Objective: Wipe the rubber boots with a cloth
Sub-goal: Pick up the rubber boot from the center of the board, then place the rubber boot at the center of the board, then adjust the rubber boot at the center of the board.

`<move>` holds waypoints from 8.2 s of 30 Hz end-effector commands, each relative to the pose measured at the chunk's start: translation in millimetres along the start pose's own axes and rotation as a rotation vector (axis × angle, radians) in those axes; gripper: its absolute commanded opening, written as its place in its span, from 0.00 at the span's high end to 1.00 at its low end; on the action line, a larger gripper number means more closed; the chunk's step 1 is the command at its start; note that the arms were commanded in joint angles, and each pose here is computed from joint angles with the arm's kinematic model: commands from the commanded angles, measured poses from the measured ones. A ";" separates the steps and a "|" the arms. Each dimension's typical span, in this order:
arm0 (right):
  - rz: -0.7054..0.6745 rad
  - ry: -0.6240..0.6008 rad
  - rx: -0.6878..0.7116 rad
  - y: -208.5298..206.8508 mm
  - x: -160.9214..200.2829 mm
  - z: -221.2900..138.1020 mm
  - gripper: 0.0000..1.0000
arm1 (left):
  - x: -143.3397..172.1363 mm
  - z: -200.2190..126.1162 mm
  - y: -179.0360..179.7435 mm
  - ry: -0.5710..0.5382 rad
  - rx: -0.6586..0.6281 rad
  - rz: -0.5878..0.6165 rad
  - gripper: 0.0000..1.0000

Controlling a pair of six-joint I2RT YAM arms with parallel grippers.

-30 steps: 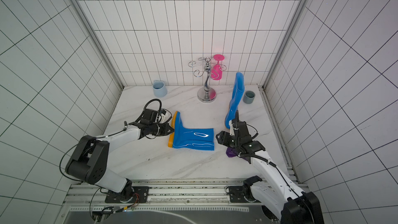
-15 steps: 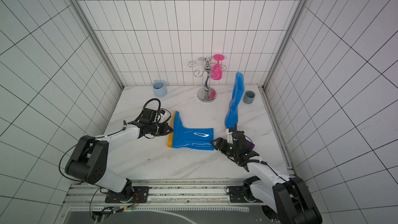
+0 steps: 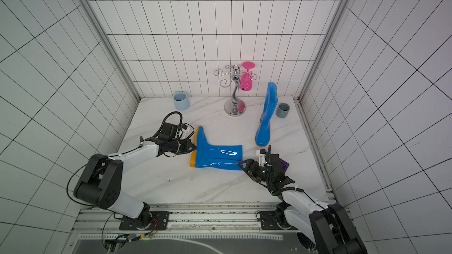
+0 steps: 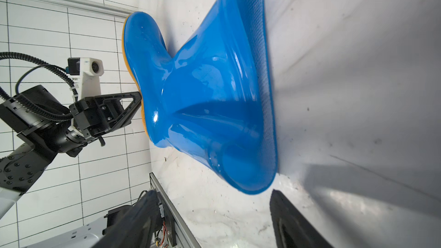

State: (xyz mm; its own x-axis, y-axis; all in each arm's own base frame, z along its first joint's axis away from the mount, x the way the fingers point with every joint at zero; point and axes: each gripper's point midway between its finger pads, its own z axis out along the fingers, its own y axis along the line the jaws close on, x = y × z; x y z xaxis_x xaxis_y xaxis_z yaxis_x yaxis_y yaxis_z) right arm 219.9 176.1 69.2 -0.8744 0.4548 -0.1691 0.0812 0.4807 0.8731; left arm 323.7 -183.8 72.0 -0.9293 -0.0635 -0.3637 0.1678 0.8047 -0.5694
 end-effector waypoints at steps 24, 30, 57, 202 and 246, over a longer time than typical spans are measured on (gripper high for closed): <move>0.113 0.061 0.021 -20.2 16.0 15.5 0.23 | 38.3 4.7 81.1 0.091 -0.322 -0.091 0.88; 0.112 0.054 0.008 -17.2 8.8 23.6 0.23 | 36.9 6.7 82.9 0.098 -0.319 -0.097 0.88; -0.003 0.081 0.012 -22.8 -48.1 59.5 0.29 | 36.2 6.0 89.1 0.108 -0.340 -0.107 0.88; -1.142 -0.124 0.433 296.7 -58.3 -87.4 0.53 | 31.9 98.6 -50.4 0.126 0.130 0.039 0.73; -0.730 0.314 0.556 -11.9 98.8 30.5 0.50 | 67.7 99.1 -33.5 0.180 0.114 0.023 0.73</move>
State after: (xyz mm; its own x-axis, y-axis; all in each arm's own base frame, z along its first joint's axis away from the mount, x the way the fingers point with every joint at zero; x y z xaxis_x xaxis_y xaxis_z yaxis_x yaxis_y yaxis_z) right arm 143.7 257.6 51.0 -0.8634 -0.3004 -0.4054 -0.4398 0.8418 0.3130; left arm 323.8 -290.6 39.4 -0.9150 0.0193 -0.4031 0.3102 0.6726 -0.6719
